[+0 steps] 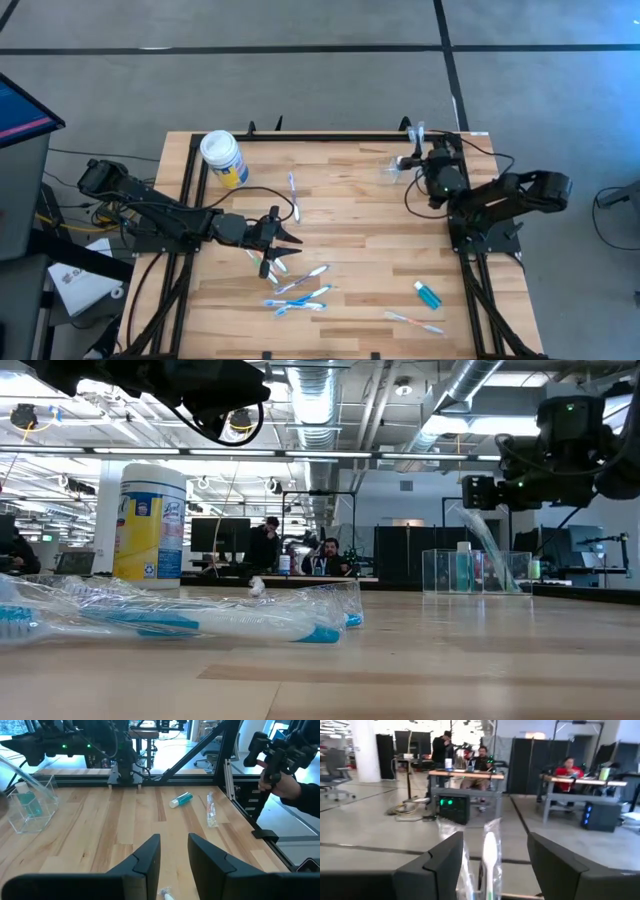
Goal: Pick & Place toothbrushing station
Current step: Put the top purple toothbrush into the right transparent organizer
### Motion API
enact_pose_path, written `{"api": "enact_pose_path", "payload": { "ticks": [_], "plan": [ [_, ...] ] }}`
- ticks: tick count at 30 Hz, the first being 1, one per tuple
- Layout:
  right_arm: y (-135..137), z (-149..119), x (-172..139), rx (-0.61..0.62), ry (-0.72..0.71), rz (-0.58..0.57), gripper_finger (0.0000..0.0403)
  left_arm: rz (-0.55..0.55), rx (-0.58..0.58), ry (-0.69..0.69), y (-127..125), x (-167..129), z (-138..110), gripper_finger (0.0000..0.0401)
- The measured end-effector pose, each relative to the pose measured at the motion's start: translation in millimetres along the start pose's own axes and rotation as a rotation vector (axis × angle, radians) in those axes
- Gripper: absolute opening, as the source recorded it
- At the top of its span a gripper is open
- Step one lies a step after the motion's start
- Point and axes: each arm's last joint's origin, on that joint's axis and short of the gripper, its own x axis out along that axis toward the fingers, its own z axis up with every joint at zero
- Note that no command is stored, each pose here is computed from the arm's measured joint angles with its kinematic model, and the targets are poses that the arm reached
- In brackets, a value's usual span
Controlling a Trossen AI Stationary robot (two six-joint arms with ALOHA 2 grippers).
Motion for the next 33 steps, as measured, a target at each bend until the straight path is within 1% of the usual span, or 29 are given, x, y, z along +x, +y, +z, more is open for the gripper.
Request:
{"api": "enact_pose_path", "payload": {
  "ticks": [5, 8, 14, 20, 22, 25, 28, 30, 33],
  "plan": [
    [6, 5, -9, 0.021, -0.025, 0.060, 0.0210, 0.001, 0.000, 0.000, 0, 0, 0, 0.0094],
    [12, 6, -18, 0.032, -0.030, 0.119, 0.0208, 0.011, -0.026, 0.004, 0, 0, 0, 0.0094],
    [28, 12, -38, 0.023, -0.044, 0.262, 0.0208, 0.100, -0.097, 0.037, 5, 0, -5, 0.0094],
    [56, 30, -57, -0.037, -0.072, 0.394, 0.0201, 0.170, -0.256, 0.058, 17, 7, -11, 0.0094],
    [66, 36, -65, -0.059, -0.070, 0.443, 0.0197, 0.203, -0.322, 0.082, 21, 14, -19, 0.0094],
    [81, 45, -76, -0.103, -0.060, 0.504, 0.0192, 0.286, -0.437, 0.132, 31, 25, -36, 0.0094],
    [94, 53, -86, -0.158, -0.046, 0.538, 0.0188, 0.357, -0.526, 0.156, 42, 32, -48, 0.0094],
    [101, 58, -93, -0.200, -0.036, 0.558, 0.0187, 0.388, -0.594, 0.152, 48, 35, -52, 0.0094],
    [108, 63, -102, -0.239, -0.018, 0.577, 0.0184, 0.416, -0.630, 0.141, 55, 35, -52, 0.0094]
  ]
}}
